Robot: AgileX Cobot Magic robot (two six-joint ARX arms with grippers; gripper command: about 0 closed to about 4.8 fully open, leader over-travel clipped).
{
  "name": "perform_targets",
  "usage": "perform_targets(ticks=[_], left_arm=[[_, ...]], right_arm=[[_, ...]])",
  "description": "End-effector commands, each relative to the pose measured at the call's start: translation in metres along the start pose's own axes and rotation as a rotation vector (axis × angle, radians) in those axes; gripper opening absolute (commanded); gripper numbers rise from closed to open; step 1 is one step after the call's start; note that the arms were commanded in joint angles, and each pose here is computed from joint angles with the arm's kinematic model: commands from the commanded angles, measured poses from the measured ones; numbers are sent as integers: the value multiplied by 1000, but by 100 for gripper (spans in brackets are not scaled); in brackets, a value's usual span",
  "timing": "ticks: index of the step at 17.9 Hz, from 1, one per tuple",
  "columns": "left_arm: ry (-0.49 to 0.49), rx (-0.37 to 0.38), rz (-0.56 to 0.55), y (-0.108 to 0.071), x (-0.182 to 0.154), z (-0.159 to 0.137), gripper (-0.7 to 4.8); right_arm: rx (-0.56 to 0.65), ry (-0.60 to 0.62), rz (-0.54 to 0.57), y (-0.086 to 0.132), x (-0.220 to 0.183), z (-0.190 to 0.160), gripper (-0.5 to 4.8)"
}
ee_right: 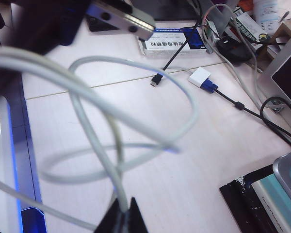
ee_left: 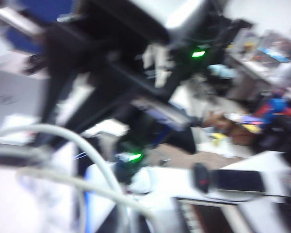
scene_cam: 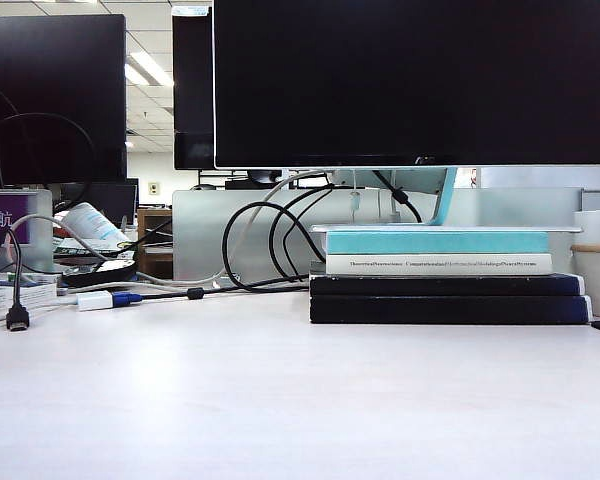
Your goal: Unfold the white charging cable into a straight cable.
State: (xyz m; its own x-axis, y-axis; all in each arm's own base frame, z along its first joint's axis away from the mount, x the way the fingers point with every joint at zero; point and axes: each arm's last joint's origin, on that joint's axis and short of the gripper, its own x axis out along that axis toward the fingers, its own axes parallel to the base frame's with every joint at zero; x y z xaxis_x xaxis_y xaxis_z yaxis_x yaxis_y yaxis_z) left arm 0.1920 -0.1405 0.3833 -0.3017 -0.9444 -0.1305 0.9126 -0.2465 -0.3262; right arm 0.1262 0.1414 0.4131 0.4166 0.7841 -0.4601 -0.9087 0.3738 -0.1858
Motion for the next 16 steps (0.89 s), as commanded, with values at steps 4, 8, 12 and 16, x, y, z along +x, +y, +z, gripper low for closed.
perform_targets(ticks=[4, 8, 12, 16], left_arm=[[232, -42, 811, 18, -10, -10, 479], [245, -72, 811, 12, -12, -11, 479], [105, -96, 600, -9, -11, -1, 479], [8, -36, 545, -27, -15, 11, 479]], right_arm=[[-3, 19, -81, -1, -5, 0, 0], [-24, 112, -150, -2, -5, -6, 0], [-27, 94, -162, -3, -5, -5, 0], [-33, -34, -171, -6, -5, 7, 0]])
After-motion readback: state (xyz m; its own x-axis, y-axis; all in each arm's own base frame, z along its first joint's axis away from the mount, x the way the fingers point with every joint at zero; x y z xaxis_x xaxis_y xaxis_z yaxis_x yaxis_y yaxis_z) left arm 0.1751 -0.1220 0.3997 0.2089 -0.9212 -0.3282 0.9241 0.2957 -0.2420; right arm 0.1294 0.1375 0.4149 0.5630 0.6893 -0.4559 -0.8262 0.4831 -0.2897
